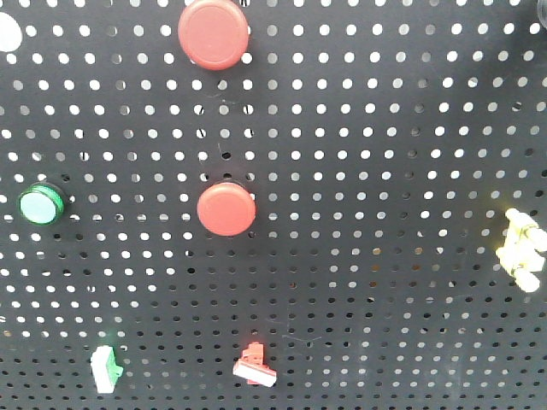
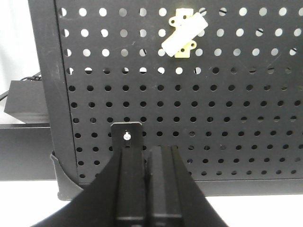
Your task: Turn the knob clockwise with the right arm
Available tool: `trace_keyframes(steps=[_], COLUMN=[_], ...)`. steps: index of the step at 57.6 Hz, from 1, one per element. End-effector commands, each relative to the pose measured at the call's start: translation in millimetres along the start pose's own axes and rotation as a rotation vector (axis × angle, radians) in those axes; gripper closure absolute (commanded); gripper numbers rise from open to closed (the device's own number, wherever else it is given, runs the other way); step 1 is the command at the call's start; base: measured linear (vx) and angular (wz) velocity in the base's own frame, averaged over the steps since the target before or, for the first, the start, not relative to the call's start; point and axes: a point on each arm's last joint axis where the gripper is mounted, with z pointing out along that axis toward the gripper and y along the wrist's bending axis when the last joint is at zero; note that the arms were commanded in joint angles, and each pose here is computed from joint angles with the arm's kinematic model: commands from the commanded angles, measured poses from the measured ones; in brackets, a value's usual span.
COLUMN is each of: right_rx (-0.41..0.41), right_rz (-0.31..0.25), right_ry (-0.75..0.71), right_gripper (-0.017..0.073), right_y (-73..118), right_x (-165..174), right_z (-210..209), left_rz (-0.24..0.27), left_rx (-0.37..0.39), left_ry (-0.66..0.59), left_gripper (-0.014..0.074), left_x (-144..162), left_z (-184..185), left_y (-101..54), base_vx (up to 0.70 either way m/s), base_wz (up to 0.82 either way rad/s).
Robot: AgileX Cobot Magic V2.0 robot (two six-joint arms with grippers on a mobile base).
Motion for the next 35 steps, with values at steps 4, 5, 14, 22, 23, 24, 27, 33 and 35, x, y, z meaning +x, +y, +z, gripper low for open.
trace_keyframes(steps=[4, 5, 14, 22, 23, 24, 27, 33, 35], right_rx=[-0.106, -0.114, -0.176, -0.175, -0.174, -0.172, -0.17, -0.173, -0.176], right_rz=[0.377, 0.401, 0.555, 0.551, 0.549, 0.547, 0.544, 0.544, 0.547], right_ry=[-0.065, -0.069, -0.116, -0.124, -0.121, -0.119, -0.113, -0.103, -0.101], right_gripper=[0.0568, 0.0568, 0.0568, 0.0568, 0.0568, 0.0568, 0.0568, 0.0568, 0.0568], right_y=[7.6, 8.1, 11.5, 11.3, 11.3, 11.2, 11.1, 12.3, 13.2], right_x=[-8.8, -9.4, -15.5, -16.1, -15.9, -15.7, -15.0, -14.8, -15.1], right_z=[8.9, 8.8, 7.7, 7.6, 7.6, 7.7, 7.8, 4.1, 1.1], left_rz=[-0.009, -0.009, -0.009, -0.009, -0.009, -0.009, -0.009, -0.009, -0.009], left_rx=[0.002, 0.002, 0.002, 0.002, 0.002, 0.002, 0.002, 0.002, 0.002], left_ry=[-0.085, -0.085, -0.085, -0.085, -0.085, -0.085, -0.085, -0.085, -0.085], left_gripper=[0.06, 0.06, 0.06, 0.06, 0.06, 0.06, 0.06, 0.06, 0.06], left_x=[-4.5, -4.5, -4.5, -4.5, -4.5, -4.5, -4.5, -4.5, -4.5], left_z=[-0.5, -0.5, -0.5, -0.5, -0.5, -0.5, -0.5, -0.5, -0.5], left_y=[0.2, 0.2, 0.2, 0.2, 0.2, 0.2, 0.2, 0.2, 0.2], base_vx=[0.0, 0.0, 0.0, 0.0, 0.0, 0.0, 0.0, 0.0, 0.0], base_wz=[0.0, 0.0, 0.0, 0.0, 0.0, 0.0, 0.0, -0.01, 0.0])
